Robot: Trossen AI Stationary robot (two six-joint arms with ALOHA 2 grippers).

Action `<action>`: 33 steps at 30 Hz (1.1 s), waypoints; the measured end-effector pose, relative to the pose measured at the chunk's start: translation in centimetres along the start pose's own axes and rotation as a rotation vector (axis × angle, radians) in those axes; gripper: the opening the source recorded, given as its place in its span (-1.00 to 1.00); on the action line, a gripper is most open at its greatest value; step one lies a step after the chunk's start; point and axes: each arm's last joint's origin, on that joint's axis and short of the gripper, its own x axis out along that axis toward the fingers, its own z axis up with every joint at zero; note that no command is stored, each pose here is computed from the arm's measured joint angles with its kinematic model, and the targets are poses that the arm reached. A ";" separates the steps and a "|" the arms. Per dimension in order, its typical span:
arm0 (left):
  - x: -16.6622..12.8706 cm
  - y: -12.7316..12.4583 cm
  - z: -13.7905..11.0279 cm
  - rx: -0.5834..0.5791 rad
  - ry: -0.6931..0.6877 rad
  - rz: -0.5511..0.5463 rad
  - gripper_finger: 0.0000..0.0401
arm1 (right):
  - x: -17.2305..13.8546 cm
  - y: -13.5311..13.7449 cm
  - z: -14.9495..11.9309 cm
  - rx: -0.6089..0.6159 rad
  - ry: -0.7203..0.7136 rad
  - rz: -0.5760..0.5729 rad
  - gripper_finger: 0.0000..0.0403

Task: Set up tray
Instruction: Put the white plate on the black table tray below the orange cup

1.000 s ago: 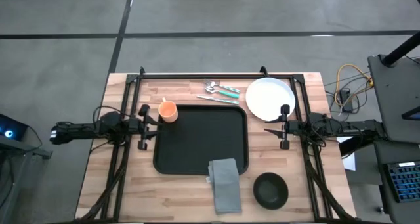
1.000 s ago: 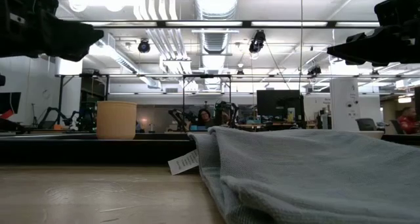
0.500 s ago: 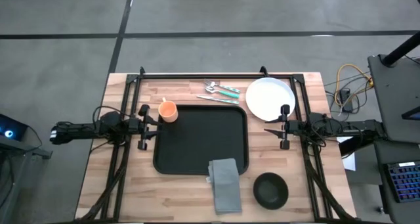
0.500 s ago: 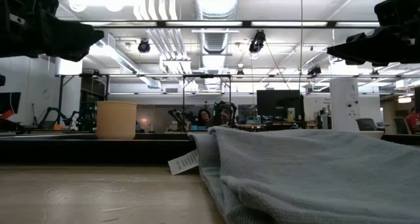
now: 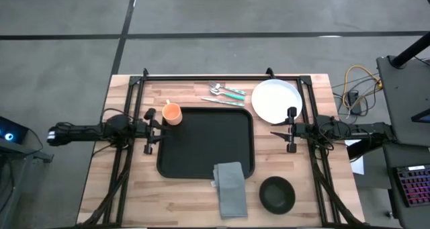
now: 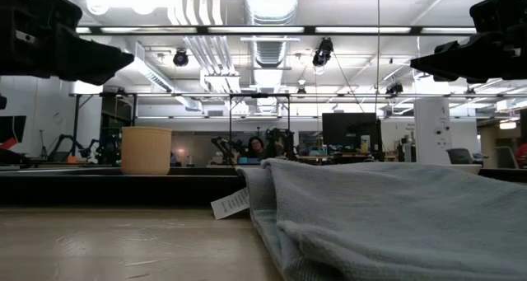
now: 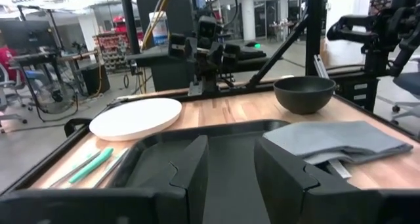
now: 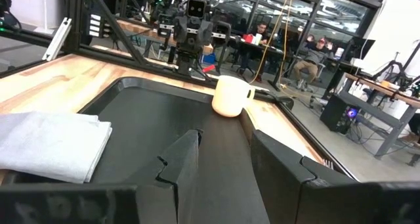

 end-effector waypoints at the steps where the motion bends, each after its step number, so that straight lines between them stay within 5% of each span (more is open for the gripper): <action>1: 0.0 0.0 0.0 -0.001 0.007 -0.001 -0.48 | 0.0 0.0 0.0 -0.001 0.000 0.000 -0.37; 10: 0.3 0.1 0.5 -0.100 -0.049 0.003 -0.48 | 0.0 0.0 0.0 -0.002 0.000 0.000 -0.37; 29: -1.1 0.2 2.1 -0.088 -0.245 0.011 -0.48 | 0.0 0.0 0.0 -0.024 -0.002 -0.001 -0.37; 33: -1.1 0.2 2.1 -0.087 -0.244 0.011 -0.48 | 0.0 0.0 0.0 0.056 -0.005 0.000 -0.37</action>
